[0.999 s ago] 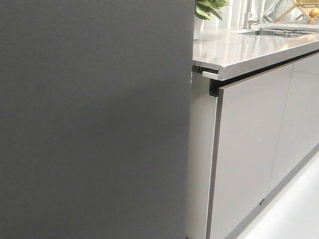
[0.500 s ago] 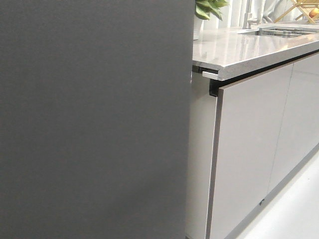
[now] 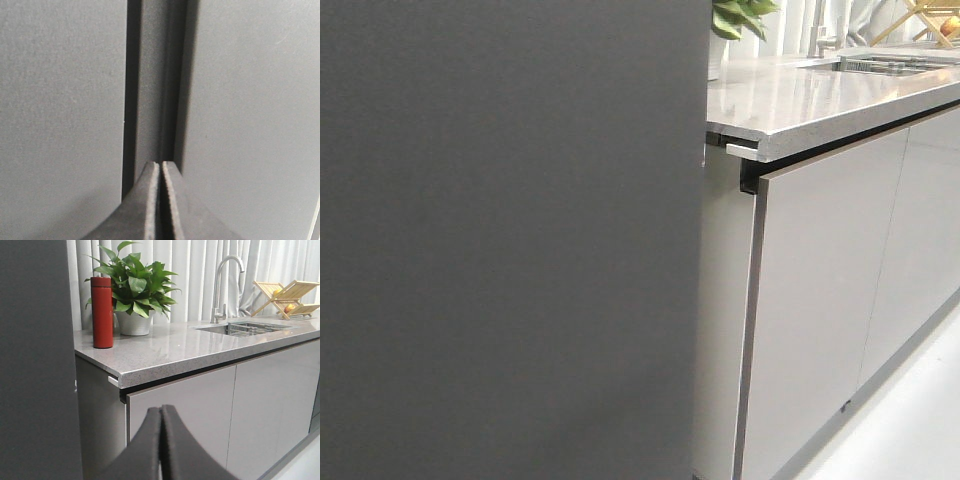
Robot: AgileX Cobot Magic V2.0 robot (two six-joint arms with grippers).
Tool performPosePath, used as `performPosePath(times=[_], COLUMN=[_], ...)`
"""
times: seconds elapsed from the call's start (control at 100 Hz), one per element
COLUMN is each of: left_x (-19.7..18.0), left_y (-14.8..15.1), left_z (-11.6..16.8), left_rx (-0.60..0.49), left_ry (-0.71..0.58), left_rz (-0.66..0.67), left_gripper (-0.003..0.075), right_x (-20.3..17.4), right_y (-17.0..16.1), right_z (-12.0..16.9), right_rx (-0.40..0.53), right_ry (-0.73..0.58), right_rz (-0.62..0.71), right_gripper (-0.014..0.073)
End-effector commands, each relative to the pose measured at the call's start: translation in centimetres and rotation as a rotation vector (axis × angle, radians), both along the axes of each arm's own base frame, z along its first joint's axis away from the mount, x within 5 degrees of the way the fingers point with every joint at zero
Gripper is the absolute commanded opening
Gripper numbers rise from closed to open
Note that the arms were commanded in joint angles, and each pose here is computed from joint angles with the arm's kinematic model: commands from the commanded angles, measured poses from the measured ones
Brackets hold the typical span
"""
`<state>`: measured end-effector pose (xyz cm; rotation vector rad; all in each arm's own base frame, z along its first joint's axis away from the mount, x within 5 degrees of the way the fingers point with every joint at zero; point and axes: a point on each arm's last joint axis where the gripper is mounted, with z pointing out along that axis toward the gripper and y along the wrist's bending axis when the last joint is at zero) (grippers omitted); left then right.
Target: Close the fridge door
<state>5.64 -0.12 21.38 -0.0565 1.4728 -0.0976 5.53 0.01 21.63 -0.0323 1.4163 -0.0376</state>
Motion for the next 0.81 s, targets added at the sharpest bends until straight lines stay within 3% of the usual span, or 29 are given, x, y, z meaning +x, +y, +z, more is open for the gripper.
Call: performPosePath(times=[0.0, 0.799], left_x=[0.22, 0.22], left_y=[-0.01, -0.01], left_z=[-0.36, -0.36], left_rx=[-0.006, -0.006], left_ry=[-0.030, -0.030], left_rz=[-0.001, -0.001], left_gripper=[-0.0021, -0.0021], right_x=[-0.20, -0.18], right_y=[0.00, 0.00], right_z=[0.44, 0.37], right_rx=[-0.018, -0.018], right_ry=[-0.088, -0.080], right_rz=[-0.006, -0.006], right_gripper=[-0.0076, -0.0076])
